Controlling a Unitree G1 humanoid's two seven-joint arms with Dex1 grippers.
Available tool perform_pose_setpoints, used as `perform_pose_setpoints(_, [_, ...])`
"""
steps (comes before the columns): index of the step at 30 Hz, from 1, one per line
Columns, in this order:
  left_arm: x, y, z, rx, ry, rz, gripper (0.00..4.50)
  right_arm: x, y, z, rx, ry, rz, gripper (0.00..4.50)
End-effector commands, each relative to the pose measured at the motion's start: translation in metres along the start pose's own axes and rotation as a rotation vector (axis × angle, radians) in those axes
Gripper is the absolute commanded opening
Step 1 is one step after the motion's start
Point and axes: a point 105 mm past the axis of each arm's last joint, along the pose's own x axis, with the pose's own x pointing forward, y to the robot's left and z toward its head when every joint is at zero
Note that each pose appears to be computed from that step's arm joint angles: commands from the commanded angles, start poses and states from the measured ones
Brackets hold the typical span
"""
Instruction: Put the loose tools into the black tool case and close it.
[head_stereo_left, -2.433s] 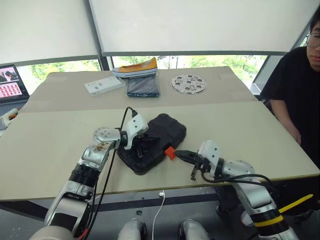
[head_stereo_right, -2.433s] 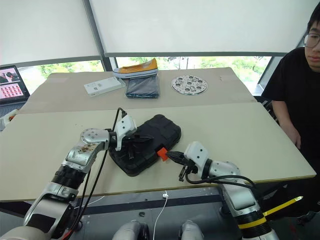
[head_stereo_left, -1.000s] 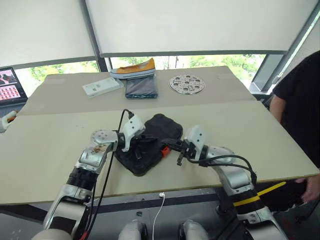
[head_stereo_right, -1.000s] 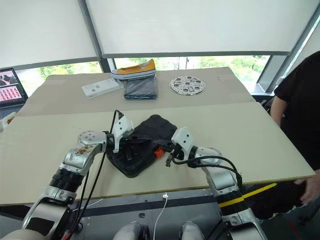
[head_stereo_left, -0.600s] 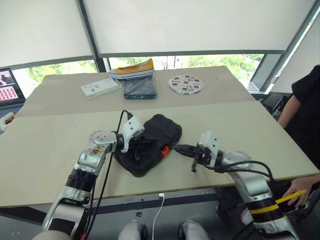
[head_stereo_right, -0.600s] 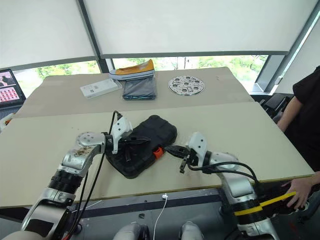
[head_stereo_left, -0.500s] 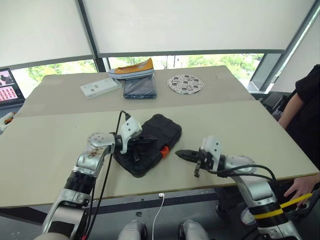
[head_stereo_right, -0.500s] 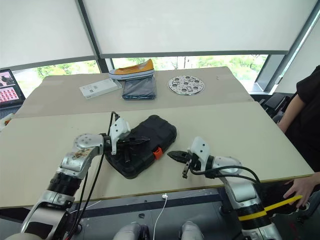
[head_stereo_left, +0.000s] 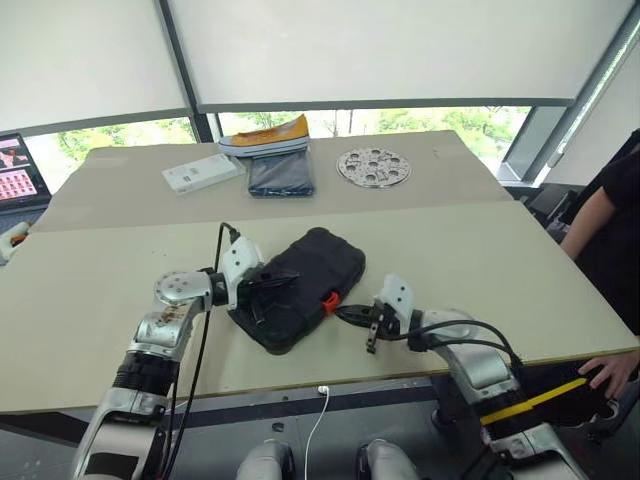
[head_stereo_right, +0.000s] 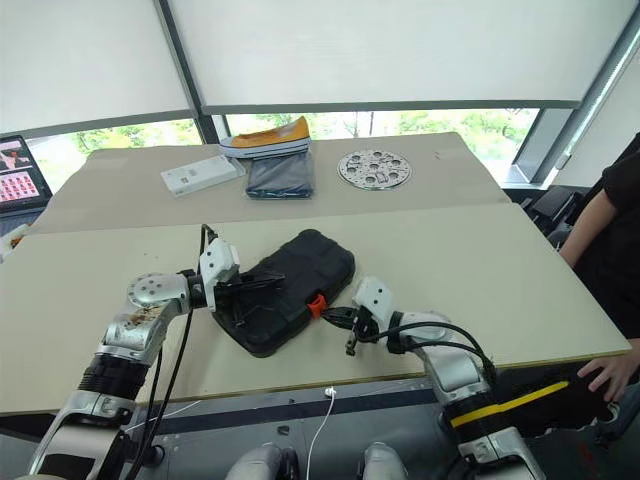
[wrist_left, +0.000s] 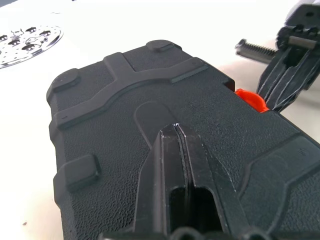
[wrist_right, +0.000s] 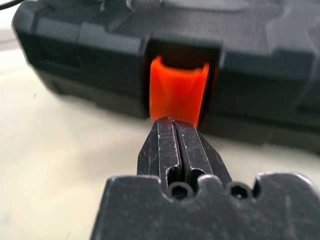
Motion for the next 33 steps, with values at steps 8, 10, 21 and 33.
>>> perform_pose_setpoints(8, [-0.021, -0.016, -0.024, -0.161, -0.031, -0.009, 0.74, -0.015, 0.001, 0.024, -0.057, -0.097, 0.014, 0.0])
perform_pose_setpoints(10, [-0.038, -0.015, -0.014, -0.152, -0.075, 0.002, 1.5, -0.032, 0.0, 0.028, -0.054, -0.121, 0.008, 0.29])
perform_pose_setpoints(21, [-0.156, -0.004, -0.028, -0.07, 0.146, 0.298, 4.5, -0.121, -0.006, 0.017, -0.277, -0.068, -0.025, 3.94])
perform_pose_setpoints(33, [-0.202, -0.018, -0.062, -0.042, 0.304, 0.451, 4.5, -0.138, -0.025, 0.01, -0.327, -0.034, -0.066, 4.36])
